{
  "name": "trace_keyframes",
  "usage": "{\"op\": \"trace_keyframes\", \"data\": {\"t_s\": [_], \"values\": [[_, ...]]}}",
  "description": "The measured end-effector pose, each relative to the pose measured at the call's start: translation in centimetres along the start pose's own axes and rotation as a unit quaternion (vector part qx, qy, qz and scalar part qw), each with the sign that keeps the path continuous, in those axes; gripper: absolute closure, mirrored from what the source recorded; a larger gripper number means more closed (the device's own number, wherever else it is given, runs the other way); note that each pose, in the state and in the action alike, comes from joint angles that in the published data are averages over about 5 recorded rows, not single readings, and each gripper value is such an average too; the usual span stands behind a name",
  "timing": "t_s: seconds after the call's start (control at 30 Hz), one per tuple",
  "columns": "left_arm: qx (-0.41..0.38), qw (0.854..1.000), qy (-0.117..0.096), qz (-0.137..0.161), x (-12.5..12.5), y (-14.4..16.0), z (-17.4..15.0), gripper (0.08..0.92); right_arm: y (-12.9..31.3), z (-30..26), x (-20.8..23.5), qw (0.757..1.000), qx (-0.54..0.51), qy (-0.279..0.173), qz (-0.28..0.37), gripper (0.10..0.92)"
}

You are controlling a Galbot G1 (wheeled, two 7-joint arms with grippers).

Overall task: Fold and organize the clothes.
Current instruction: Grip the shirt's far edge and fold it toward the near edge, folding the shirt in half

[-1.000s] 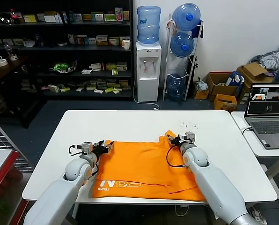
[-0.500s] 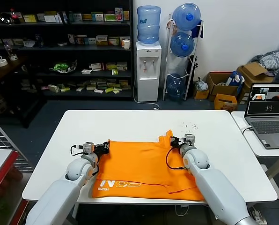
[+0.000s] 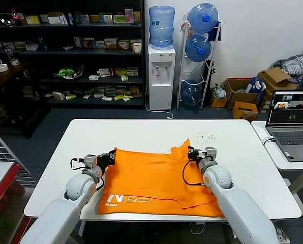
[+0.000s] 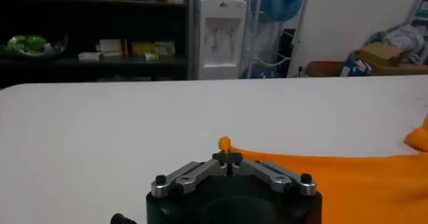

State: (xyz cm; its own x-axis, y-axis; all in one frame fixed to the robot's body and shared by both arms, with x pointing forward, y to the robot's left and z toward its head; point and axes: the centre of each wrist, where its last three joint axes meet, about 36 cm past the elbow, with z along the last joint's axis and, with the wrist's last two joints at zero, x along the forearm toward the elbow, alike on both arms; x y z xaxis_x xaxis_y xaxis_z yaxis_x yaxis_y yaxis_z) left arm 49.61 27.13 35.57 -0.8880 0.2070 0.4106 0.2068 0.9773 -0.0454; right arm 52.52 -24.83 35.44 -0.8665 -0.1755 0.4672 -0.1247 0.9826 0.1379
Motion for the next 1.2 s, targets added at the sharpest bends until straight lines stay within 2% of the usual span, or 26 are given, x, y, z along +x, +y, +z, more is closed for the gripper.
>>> {"op": "trace_keyframes", "data": {"t_s": [0.2,0.67,0.93,1.2], "values": [[-0.008,1.0,-0.008,0.003,2.6,-0.6,0.3,0.904,-0.7,0.8,3.7,1.0,0.004,-0.004,-0.003,0.898],[-0.022,0.999,-0.009,0.024,8.7,-2.4,1.7,0.904,-0.8,2.3,13.9,1.0,0.024,0.006,-0.011,0.898],[-0.018,0.999,-0.004,0.034,10.8,-4.0,2.6,0.904,-0.3,2.6,18.1,0.999,0.027,0.015,-0.007,0.898],[-0.015,0.999,-0.001,0.035,11.9,-4.9,3.0,0.904,0.0,3.0,19.9,0.999,0.025,0.024,-0.004,0.898]]}}
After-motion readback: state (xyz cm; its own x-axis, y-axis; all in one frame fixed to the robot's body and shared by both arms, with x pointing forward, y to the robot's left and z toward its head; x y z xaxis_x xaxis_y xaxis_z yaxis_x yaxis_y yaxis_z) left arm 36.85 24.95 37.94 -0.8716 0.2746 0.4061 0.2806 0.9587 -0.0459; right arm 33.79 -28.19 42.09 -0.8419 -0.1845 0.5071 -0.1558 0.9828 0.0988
